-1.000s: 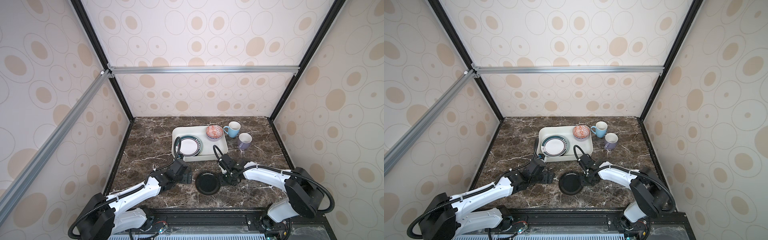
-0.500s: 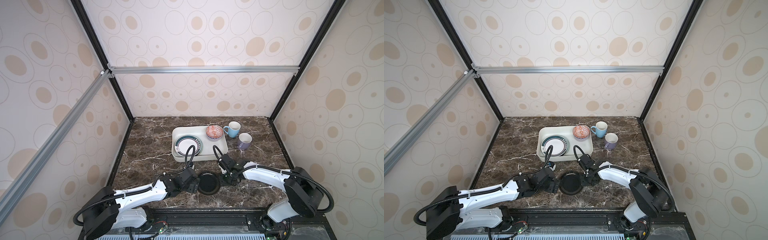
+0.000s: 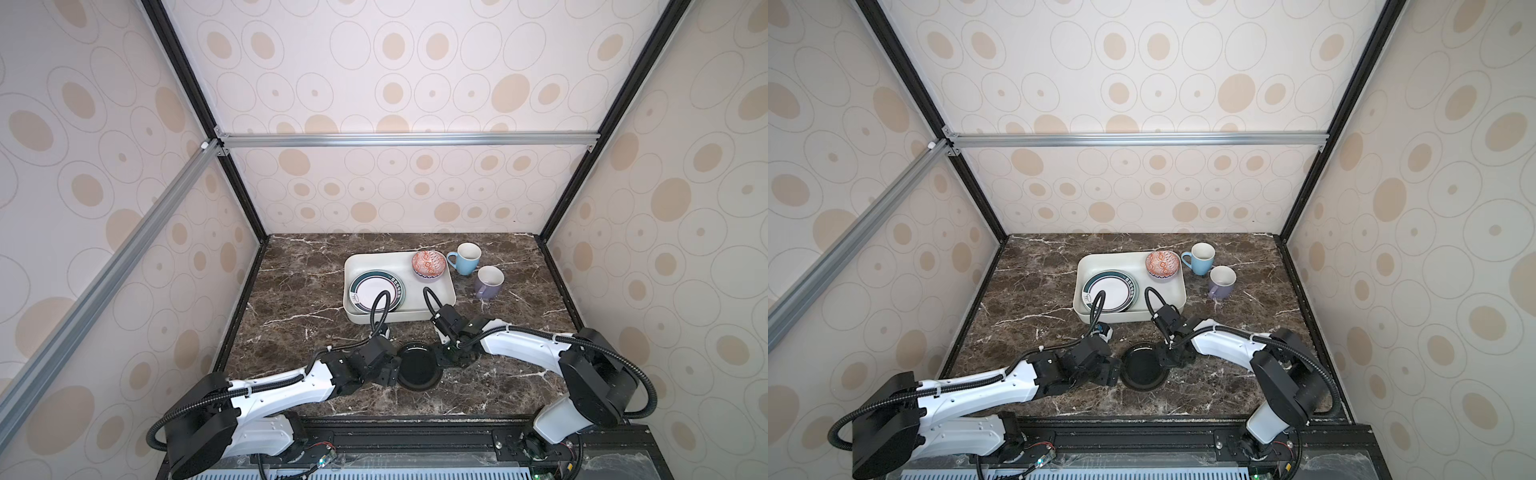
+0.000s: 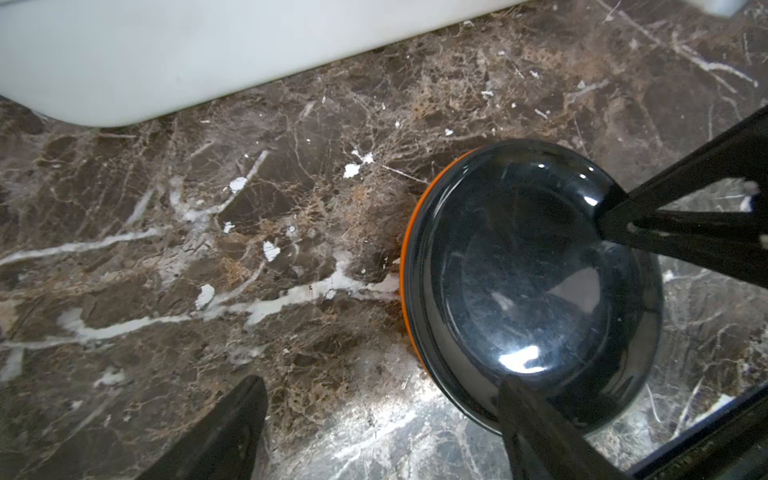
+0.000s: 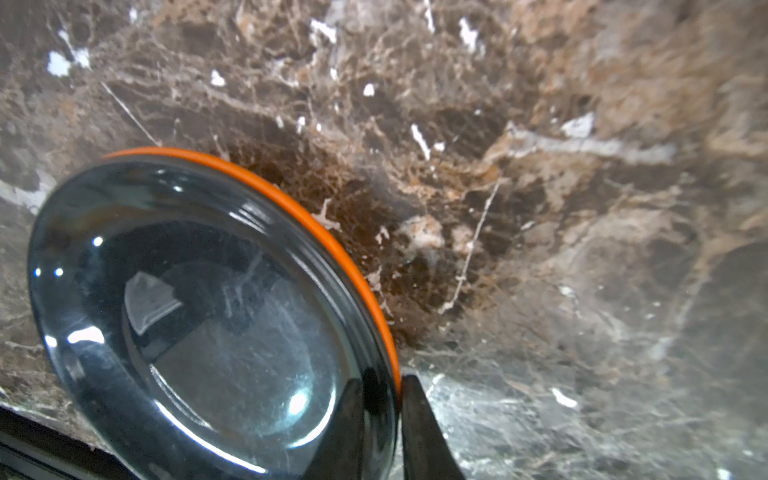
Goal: Place the mixed dishes into the plastic bin
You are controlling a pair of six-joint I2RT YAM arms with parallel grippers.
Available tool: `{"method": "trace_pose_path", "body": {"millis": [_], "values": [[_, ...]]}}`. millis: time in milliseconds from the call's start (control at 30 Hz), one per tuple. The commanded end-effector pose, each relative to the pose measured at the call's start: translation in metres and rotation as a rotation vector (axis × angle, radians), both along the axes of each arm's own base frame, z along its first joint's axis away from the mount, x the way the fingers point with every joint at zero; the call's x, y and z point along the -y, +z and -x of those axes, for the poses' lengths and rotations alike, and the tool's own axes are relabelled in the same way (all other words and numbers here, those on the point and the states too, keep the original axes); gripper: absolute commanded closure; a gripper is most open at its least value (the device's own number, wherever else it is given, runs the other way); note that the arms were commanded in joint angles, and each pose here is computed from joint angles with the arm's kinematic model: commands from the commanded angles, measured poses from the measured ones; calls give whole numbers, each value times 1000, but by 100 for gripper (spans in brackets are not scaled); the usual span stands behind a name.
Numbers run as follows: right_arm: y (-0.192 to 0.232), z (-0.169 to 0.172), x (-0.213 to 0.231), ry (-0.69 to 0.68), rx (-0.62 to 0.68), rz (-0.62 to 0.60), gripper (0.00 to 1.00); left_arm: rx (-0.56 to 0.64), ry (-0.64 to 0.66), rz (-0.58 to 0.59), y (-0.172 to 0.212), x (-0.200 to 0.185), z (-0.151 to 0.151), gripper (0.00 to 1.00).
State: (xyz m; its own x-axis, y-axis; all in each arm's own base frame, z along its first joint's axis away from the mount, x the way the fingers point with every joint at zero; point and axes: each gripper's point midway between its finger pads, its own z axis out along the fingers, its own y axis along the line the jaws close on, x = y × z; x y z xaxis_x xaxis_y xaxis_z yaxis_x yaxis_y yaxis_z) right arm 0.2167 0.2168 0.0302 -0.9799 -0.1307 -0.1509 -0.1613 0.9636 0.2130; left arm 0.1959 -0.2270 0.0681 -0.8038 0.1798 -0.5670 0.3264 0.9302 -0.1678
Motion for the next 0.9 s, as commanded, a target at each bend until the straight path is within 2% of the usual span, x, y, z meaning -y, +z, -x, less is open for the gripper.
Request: {"method": "trace_pose_path", "body": {"millis": [0, 167, 233, 300, 367, 400, 567, 867], "values": [[11, -7, 8, -1, 35, 39, 84, 15, 28, -6, 1, -2, -2, 12], [23, -9, 12, 11, 46, 70, 86, 28, 34, -11, 4, -3, -4, 12], [25, -10, 12, 10, 48, 70, 88, 31, 34, -13, 6, -3, -5, 12], [26, -10, 10, 12, 47, 65, 97, 36, 35, -13, 8, -3, -5, 12], [26, -9, 8, 18, 40, 54, 98, 42, 35, -12, 11, -4, -6, 12], [26, -9, 7, 16, 36, 50, 97, 44, 36, -12, 11, -4, -6, 12], [20, -6, 6, 8, 16, 43, 75, 43, 41, -3, 11, -8, -3, 11], [4, -4, -4, 10, -21, 6, 76, 38, 53, -4, 7, -14, 0, 11]]}}
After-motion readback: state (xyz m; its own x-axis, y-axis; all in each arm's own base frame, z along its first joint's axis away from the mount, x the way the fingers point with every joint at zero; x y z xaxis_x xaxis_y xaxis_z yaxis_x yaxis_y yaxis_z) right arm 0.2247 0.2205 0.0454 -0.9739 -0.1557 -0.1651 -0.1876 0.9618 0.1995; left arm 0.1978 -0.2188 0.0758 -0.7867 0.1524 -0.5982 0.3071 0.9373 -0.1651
